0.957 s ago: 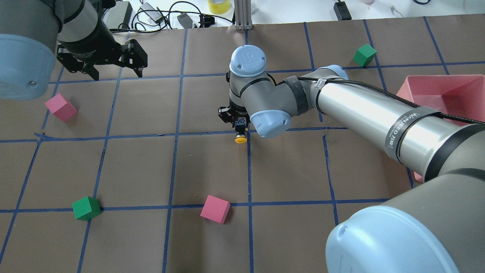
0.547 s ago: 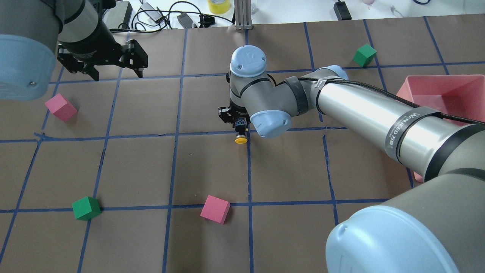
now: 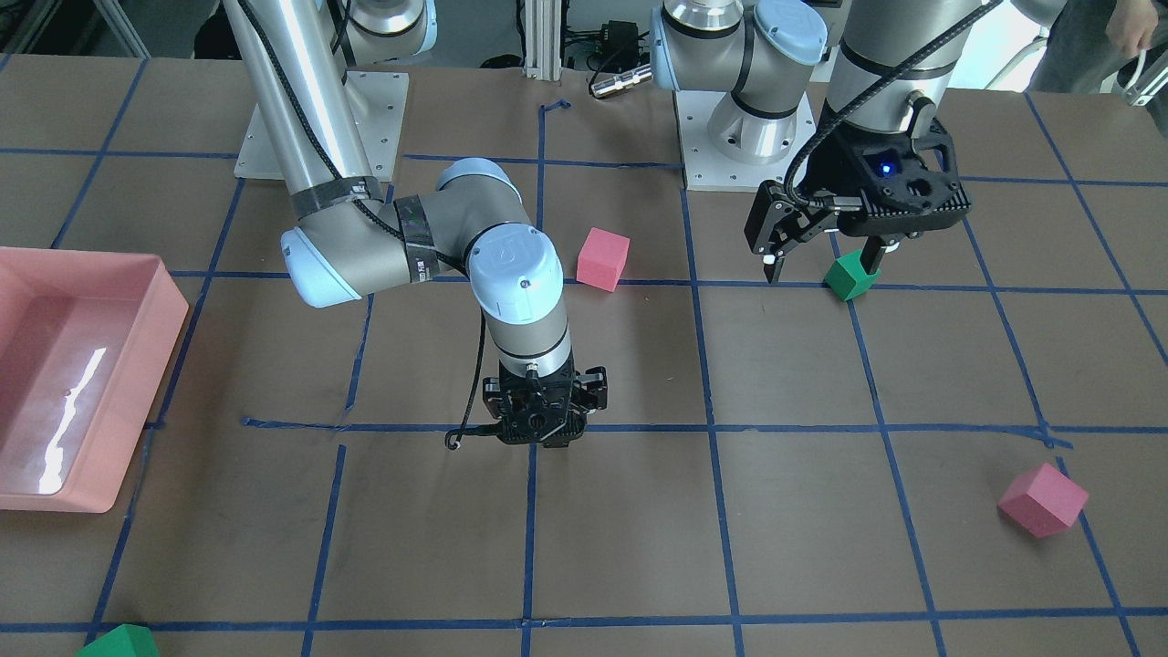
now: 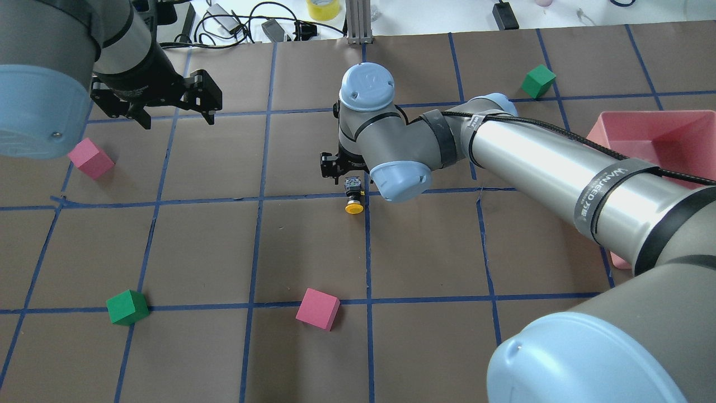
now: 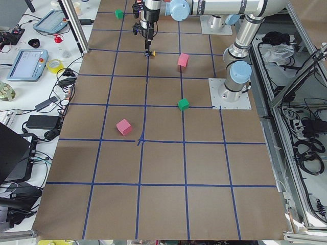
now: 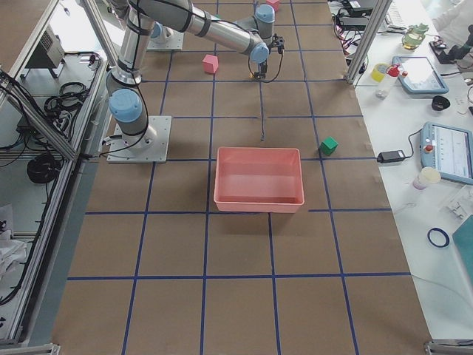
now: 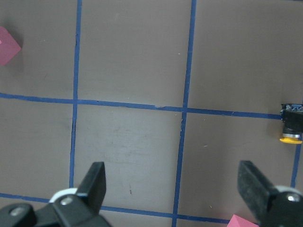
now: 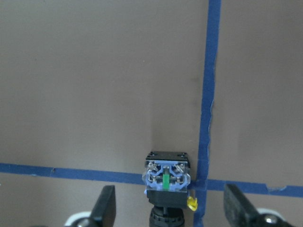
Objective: Align button upright
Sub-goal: 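Lower the switch onto the table and open the right gripper, then raise the right gripper away while the left gripper reaches to the switch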
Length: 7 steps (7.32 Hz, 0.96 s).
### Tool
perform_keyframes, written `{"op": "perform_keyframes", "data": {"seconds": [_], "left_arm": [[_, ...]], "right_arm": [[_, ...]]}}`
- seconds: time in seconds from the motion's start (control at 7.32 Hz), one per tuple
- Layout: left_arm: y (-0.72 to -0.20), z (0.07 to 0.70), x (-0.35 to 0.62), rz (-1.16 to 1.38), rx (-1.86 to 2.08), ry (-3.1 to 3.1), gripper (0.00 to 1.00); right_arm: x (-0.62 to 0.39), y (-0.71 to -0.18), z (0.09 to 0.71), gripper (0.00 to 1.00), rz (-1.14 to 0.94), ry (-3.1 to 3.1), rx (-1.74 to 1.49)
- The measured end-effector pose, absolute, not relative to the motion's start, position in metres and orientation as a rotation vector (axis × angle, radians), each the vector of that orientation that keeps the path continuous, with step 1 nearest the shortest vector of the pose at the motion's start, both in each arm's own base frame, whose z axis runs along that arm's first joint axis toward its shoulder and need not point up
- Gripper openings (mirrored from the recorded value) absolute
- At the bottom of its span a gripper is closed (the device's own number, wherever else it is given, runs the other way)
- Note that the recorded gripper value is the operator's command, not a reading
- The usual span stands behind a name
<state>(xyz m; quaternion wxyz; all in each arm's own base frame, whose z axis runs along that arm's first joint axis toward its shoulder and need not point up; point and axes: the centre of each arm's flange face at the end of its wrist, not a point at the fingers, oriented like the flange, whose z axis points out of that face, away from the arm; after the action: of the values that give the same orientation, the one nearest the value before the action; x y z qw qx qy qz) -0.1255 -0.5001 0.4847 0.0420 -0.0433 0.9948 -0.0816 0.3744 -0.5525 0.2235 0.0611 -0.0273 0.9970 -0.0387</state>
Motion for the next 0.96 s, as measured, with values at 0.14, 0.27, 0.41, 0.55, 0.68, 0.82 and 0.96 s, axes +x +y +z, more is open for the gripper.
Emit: {"op": "perform_keyframes", "data": {"seconds": [0.14, 0.27, 0.41, 0.55, 0.68, 0.82, 0.96], "left_arm": [[-0.5, 0.484, -0.126, -0.248, -0.132, 3.045, 1.0], [-0.499, 0.484, -0.127, -0.247, -0.142, 3.046, 1.0], [-0.497, 0.481, -0.127, -0.241, -0.177, 3.047, 1.0], [-0.496, 0.476, -0.129, -0.241, -0.222, 3.049, 1.0], [-0.494, 0.469, -0.134, -0.271, -0.24, 3.052, 1.0], [-0.492, 0.46, -0.148, -0.335, -0.212, 3.055, 1.0], [-0.489, 0.449, -0.166, -0.421, -0.167, 3.057, 1.0]], "right_arm": [[0.371, -0.553, 0.24, 1.0, -0.153, 3.016, -0.111], [0.359, -0.554, 0.263, 1.0, -0.176, 3.025, -0.123], [0.336, -0.555, 0.291, 1.0, -0.163, 3.045, -0.091], [0.303, -0.556, 0.322, 1.0, -0.131, 3.063, -0.039], [0.262, -0.553, 0.359, 1.0, -0.091, 3.078, -0.003], [0.219, -0.546, 0.394, 1.0, -0.046, 3.093, 0.004], [0.179, -0.535, 0.428, 1.0, -0.024, 3.112, -0.016]]}}
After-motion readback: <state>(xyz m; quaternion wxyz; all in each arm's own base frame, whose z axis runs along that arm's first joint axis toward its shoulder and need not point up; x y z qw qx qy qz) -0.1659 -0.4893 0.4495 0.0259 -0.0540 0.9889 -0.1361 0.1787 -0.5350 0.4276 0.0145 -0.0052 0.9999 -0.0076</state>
